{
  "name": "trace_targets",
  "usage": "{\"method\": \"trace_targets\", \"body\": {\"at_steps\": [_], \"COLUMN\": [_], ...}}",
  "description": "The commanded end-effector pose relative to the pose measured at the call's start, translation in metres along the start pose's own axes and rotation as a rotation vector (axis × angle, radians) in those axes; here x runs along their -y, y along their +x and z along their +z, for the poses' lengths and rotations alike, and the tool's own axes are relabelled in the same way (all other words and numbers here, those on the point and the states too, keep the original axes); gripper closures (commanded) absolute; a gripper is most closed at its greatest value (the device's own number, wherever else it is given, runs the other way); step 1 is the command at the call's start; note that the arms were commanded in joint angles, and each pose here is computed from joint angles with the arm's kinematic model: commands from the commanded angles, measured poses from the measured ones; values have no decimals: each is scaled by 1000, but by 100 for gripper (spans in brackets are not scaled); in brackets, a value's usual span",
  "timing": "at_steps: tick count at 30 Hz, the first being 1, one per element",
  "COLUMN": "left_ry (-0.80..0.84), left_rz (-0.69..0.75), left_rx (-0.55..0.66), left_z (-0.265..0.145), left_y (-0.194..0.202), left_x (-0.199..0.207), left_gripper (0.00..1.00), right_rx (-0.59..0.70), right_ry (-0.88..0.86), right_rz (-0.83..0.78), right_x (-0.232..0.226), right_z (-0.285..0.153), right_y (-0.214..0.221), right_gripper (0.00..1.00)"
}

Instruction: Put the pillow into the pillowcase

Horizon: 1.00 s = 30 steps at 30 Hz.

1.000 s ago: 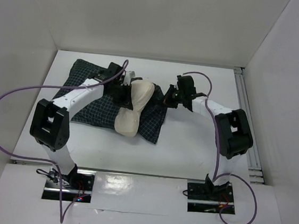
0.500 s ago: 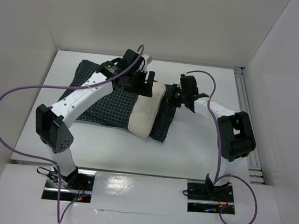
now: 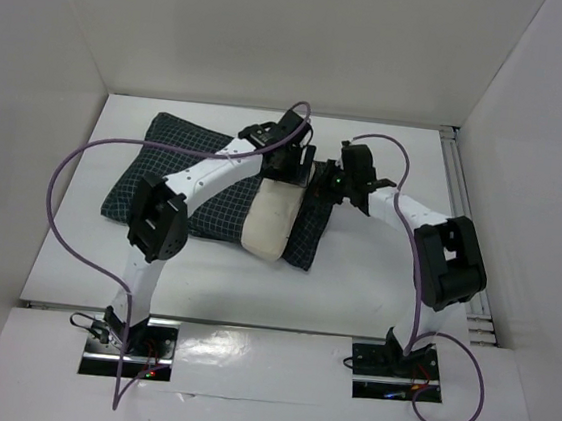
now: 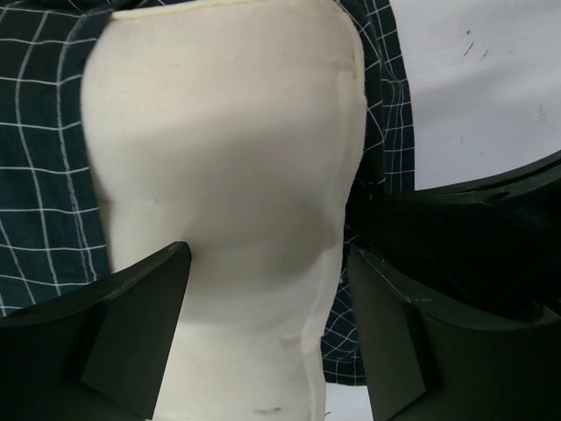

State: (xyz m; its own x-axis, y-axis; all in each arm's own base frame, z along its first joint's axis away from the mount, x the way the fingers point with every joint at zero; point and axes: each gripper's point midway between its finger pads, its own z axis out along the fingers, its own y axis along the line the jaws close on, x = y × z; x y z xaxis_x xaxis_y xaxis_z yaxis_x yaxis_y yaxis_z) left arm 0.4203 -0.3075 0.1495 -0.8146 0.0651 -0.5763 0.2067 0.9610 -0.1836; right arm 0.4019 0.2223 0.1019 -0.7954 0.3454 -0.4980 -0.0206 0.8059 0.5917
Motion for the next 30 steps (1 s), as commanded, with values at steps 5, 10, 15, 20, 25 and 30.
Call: {"method": "trace_targets", "body": {"at_steps": [5,10,15,20,25,30], "left_ry": [-46,-38,25,42,47,110], "left_rz": [47,58,12,55,155,220], "left_rx": [57,-28,-113,-125,-222,-418], "left_z": [13,41,47,28,2,-19], "left_y": [-4,22,34,39,72,120], "left_x": [10,10,8,-4,-24,-30], "left_gripper": [17,51,100,100,100,100], "right_rx": [93,114,108,107,152,197], "right_ry": [-66,-83,-78,-65,-39,-90], "right_rz": [-34,-32,-39,-36,-2,20], "right_x": [-20,-27,-25,-23,-8,-14], "right_z": [-19,-25,-25,-24,-28,-29], "right_y": [-24,-30,-28,-28,-46,-77], "right_gripper": [100,100,100,100,100,100]}}
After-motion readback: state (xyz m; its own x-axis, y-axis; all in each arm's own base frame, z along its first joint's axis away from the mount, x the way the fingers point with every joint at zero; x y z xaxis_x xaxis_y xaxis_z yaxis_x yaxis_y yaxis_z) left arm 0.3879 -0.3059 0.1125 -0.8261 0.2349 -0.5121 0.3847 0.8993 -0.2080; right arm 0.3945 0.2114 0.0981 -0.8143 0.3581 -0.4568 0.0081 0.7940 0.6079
